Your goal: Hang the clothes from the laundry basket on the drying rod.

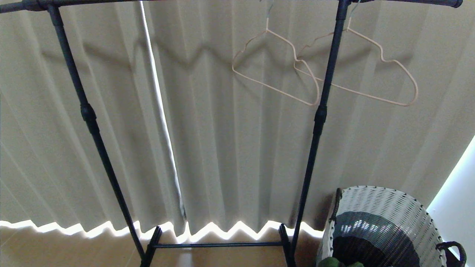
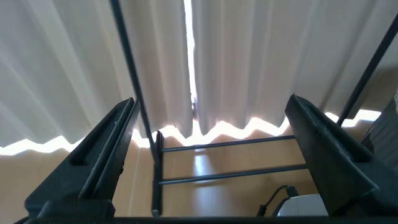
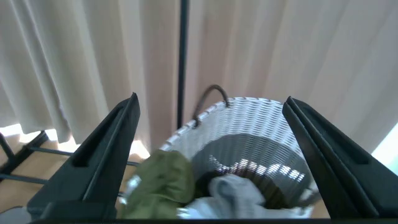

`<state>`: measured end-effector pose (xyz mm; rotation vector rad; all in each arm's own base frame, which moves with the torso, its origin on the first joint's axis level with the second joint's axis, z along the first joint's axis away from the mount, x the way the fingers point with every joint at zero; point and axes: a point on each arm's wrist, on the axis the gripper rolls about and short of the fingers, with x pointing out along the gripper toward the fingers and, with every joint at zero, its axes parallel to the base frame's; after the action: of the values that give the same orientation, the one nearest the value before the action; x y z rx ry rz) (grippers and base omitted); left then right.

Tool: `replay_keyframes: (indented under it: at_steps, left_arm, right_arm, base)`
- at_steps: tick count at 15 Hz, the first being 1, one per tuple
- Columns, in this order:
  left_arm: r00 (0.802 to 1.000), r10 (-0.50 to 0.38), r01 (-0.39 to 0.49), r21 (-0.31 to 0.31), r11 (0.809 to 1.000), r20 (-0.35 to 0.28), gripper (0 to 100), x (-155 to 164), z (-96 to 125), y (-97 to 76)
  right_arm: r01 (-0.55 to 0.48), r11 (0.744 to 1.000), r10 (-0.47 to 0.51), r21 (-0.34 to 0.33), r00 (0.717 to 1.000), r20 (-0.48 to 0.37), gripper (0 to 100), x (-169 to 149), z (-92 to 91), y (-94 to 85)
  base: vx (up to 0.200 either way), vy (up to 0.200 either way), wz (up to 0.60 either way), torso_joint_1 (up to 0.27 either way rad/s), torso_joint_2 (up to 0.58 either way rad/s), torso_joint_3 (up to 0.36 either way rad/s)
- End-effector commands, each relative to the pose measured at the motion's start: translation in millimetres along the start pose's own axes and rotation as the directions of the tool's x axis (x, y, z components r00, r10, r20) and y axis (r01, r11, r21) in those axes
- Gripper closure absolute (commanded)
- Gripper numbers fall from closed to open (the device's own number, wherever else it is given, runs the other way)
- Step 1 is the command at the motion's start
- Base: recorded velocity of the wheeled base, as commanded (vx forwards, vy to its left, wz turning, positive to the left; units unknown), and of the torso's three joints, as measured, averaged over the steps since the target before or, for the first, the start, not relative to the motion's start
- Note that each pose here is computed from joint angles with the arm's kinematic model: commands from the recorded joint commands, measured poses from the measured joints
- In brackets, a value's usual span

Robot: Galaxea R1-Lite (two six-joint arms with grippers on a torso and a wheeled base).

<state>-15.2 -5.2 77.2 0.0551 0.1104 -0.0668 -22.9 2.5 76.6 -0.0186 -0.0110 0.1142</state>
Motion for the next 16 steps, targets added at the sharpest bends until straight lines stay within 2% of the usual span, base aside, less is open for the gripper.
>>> replay_keyframes:
  at_steps: [1,7,15,16]
  left_arm:
    - [1.000,0.000,0.000,0.000,1.000,0.000,0,0.0,0.0,0.0]
    - [1.000,0.000,0.000,-0.001,1.000,0.000,0,0.0,0.0,0.0]
    - [1.000,0.000,0.000,-0.004,1.000,0.000,0,0.0,0.0,0.0]
    - [1.000,0.002,-0.002,-0.004,1.000,0.000,0,0.0,0.0,0.0]
  right_arm:
    - [-0.001,1.000,0.001,0.000,1.000,0.001,0,0.0,0.0,0.0]
    - [-0.001,1.000,0.001,0.000,1.000,0.001,0,0.0,0.0,0.0]
    - [0.001,1.000,-0.001,0.000,1.000,0.001,0,0.0,0.0,0.0]
    - [0.001,1.000,-0.001,-0.001,1.000,0.002,0,0.0,0.2,0.0]
  base:
    - [0.000,0.000,0.00,0.000,0.00,0.000]
    - [0.000,0.000,0.00,0.000,0.00,0.000]
    - [-0.200,0.000,0.00,0.005,0.00,0.002]
    - [0.000,0.000,0.00,0.000,0.00,0.000]
